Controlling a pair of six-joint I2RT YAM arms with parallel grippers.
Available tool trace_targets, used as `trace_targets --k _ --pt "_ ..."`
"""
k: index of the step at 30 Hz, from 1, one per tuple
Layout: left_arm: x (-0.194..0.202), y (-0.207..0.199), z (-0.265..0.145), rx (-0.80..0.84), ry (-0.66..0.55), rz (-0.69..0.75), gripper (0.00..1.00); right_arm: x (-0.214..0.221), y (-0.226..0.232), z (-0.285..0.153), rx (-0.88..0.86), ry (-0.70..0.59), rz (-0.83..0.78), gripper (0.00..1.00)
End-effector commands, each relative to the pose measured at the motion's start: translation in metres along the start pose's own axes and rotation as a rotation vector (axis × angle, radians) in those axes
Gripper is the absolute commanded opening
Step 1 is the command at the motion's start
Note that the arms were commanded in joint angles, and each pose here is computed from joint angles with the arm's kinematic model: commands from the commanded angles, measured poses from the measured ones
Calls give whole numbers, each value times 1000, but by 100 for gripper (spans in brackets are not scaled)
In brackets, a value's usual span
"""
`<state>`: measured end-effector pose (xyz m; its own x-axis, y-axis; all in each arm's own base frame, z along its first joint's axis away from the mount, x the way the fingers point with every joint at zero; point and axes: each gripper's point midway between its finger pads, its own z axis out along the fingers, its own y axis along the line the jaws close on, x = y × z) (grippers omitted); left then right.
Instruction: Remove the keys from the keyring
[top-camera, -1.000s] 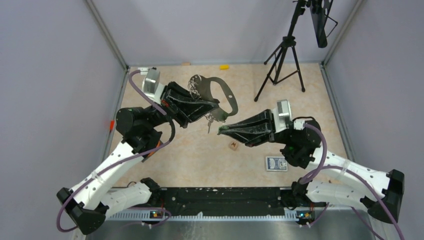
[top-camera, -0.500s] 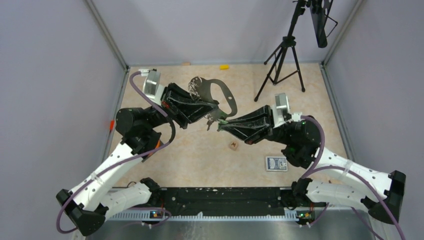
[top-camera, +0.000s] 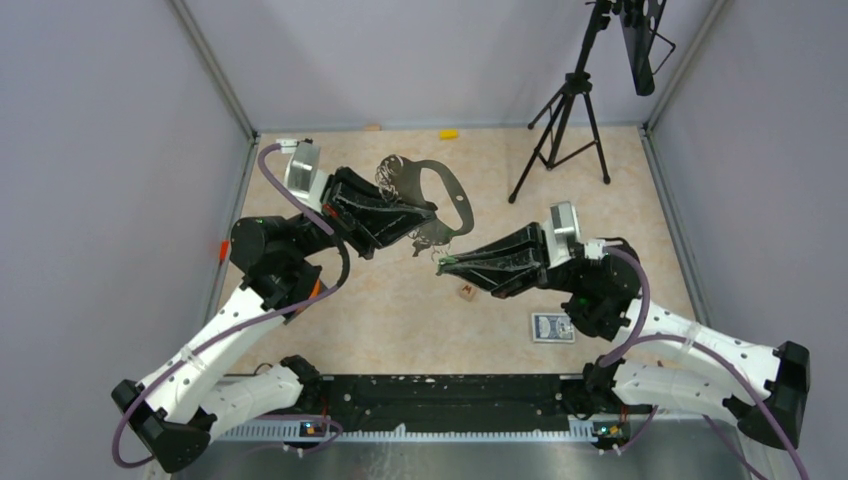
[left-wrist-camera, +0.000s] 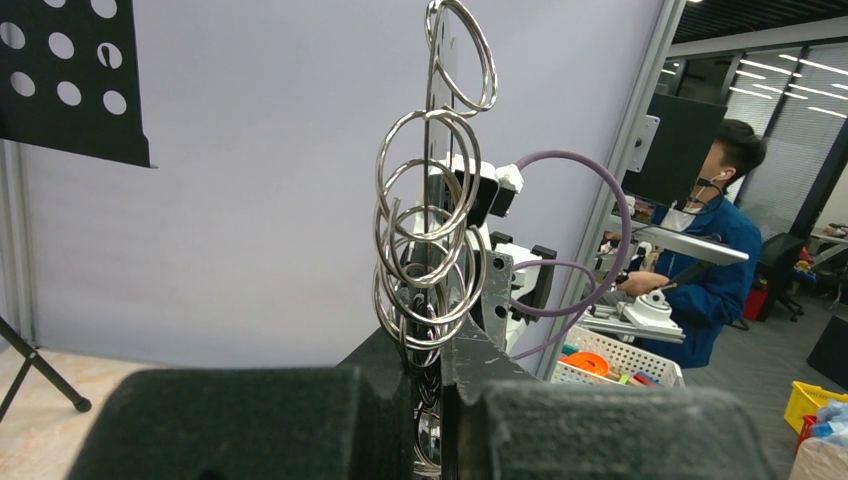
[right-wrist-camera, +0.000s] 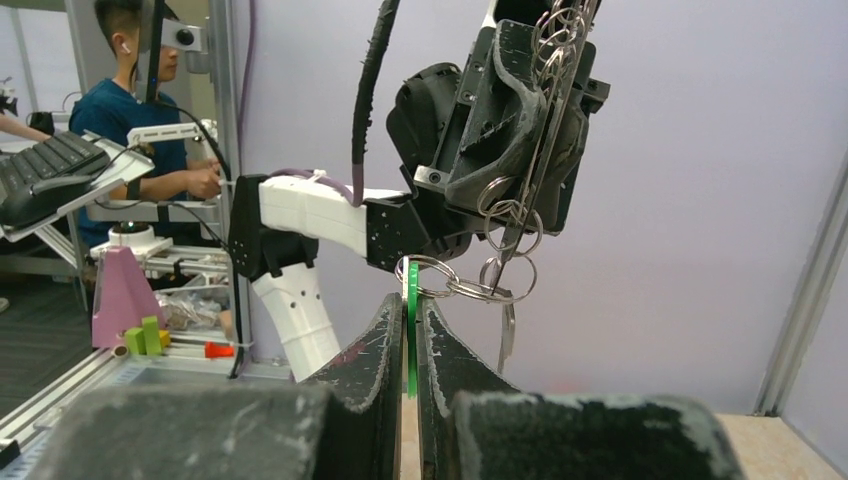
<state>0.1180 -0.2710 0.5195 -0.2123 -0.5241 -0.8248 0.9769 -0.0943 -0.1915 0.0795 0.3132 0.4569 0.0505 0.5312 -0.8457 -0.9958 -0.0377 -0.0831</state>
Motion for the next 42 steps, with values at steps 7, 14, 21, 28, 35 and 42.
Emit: trace_targets --k 7,14,21,28,35,42 --pt "-22 -22 0 54 -49 60 0 -2 7 -9 -27 0 -81 0" --pt "-27 -27 1 63 -56 68 0 7 2 -14 -6 48 -117 0" --pt "-31 -31 0 69 -60 77 0 9 -2 -18 28 68 -139 0" --pt "-34 -35 -1 67 -66 87 0 3 -5 -20 53 66 -161 0" --pt "-36 -40 -2 78 -65 87 0 -4 -8 -20 68 61 -194 0" --pt "-37 -47 -4 105 -65 95 0 1 -16 -19 90 74 -238 0"
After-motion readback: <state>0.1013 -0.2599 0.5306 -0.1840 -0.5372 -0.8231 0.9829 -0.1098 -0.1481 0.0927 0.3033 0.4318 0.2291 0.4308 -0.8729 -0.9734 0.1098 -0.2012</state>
